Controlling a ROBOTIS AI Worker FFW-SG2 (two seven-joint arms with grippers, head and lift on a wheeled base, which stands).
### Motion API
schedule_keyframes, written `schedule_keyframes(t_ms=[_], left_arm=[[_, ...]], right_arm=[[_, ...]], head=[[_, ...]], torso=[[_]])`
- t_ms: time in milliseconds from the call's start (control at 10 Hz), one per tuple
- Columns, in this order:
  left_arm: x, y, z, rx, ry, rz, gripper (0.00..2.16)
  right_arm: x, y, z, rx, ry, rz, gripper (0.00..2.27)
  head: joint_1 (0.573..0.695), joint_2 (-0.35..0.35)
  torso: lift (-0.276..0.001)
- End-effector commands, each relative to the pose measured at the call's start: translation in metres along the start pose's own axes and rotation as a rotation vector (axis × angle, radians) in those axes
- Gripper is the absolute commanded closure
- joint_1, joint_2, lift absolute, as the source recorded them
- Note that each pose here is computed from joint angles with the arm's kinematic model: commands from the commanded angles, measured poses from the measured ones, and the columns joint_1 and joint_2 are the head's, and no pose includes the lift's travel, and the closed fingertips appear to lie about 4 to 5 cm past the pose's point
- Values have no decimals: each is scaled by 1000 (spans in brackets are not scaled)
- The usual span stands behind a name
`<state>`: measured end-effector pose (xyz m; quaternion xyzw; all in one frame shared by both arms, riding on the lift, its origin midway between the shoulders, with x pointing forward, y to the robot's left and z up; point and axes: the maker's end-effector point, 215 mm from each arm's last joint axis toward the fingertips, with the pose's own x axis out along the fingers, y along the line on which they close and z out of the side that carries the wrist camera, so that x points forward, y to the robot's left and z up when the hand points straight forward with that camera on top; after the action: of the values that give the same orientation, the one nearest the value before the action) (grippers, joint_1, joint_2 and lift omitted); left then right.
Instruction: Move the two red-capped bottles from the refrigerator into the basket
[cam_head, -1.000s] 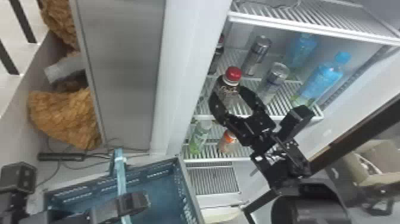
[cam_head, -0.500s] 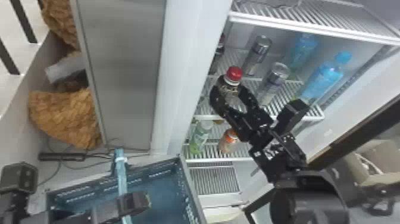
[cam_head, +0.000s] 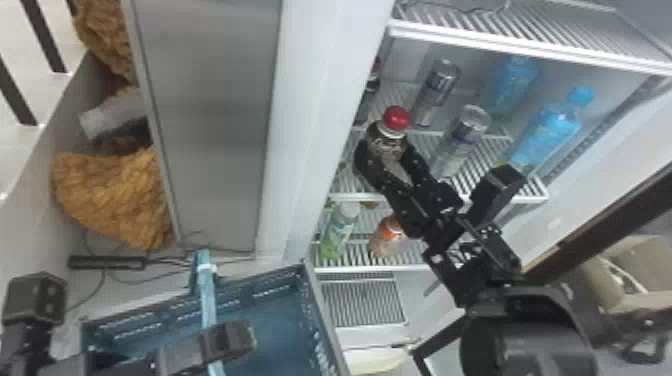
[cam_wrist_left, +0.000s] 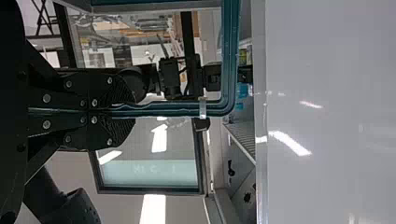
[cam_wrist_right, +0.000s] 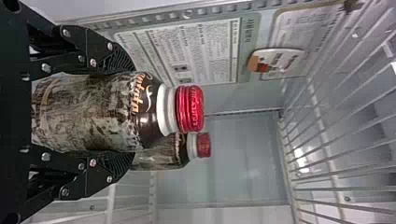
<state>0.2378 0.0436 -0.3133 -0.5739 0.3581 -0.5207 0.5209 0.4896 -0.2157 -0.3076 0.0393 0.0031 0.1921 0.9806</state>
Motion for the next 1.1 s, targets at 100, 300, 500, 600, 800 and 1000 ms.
schedule_keyframes(t_ms=[100,300,500,600,800,1000], left_arm=[[0,0,0,-1,1,-1,1204],[0,-2,0,0,-2,-6,1204],[0,-1,0,-2,-2,-5,1204],[0,-1,0,-2,-2,-5,1204],[0,-2,0,-2,-2,-7,1204],[0,-1,0,-2,-5,-6,1204]], right_arm=[[-18,3,16,0,-24,-4,1276],[-39,7,26,5,-32,-9,1276],[-57,13,34,6,-25,-4,1276],[-66,15,35,6,-14,0,1276],[-77,20,27,19,17,7,1276],[-88,37,18,48,47,47,1276]], head=[[695,-268],[695,-285],[695,-298],[695,-305],[695,-317],[695,-320]], torso=[[0],[0],[0],[0],[0],[0]])
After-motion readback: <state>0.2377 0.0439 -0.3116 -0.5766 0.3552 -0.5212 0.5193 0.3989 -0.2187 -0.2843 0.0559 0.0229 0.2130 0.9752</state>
